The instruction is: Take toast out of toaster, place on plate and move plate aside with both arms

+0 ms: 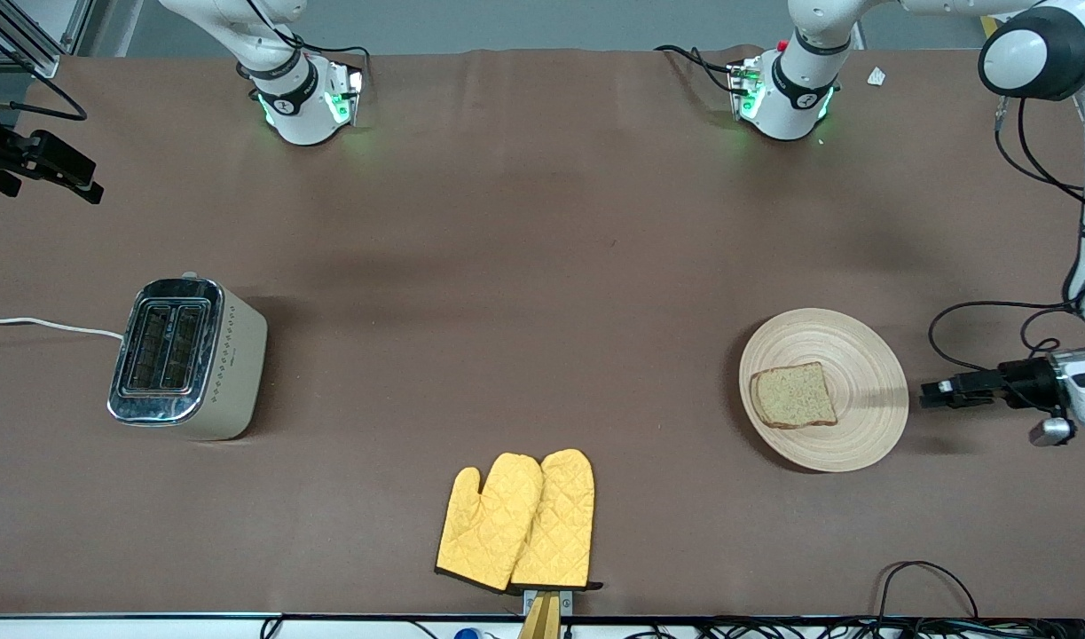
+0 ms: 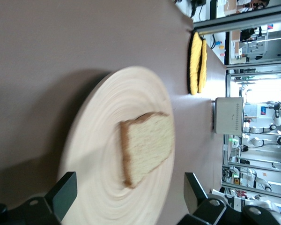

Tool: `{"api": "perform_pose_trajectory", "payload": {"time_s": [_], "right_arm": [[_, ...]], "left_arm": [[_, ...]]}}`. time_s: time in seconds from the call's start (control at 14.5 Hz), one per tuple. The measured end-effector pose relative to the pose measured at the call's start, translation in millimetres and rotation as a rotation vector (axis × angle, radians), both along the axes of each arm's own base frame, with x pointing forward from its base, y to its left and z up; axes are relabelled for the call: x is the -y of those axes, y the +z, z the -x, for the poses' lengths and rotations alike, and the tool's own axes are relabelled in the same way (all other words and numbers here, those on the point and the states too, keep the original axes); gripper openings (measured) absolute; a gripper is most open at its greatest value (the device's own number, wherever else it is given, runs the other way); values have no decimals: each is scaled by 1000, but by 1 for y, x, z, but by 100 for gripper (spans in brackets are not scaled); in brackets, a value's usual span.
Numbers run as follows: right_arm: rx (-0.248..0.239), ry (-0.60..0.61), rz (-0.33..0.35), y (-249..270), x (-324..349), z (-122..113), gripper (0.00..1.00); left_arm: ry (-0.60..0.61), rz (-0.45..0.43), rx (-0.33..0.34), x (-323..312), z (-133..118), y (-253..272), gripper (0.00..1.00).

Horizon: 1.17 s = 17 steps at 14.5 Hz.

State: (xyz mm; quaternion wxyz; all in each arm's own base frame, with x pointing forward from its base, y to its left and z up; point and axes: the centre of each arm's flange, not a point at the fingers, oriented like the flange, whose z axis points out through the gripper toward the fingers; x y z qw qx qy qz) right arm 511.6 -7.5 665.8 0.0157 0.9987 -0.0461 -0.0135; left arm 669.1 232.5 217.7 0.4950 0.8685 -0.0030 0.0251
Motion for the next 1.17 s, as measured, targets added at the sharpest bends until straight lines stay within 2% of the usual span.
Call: {"api": "perform_pose_trajectory", "payload": {"time_s": [0.14, 0.34, 0.62, 0.83, 1.03, 1.17], "right_arm": [[0, 1, 0, 0, 0, 0, 100], [0, 1, 0, 0, -1, 0, 100], [0, 2, -12, 0, -2, 0, 100], [0, 2, -14, 0, -2, 0, 100], [0, 1, -15, 0, -1, 0, 100], [0, 0, -15, 0, -1, 0, 100]], "left_arm": [[-4, -72, -39, 22, -15, 55, 100], [-4, -202, -108, 91, -32, 148, 100], [-18, -459, -144, 200, -35, 231, 100], [-13, -673, -130, 283, -26, 272, 100], [10, -812, -111, 336, -5, 311, 100], [4, -886, -114, 345, 15, 340, 100]]}}
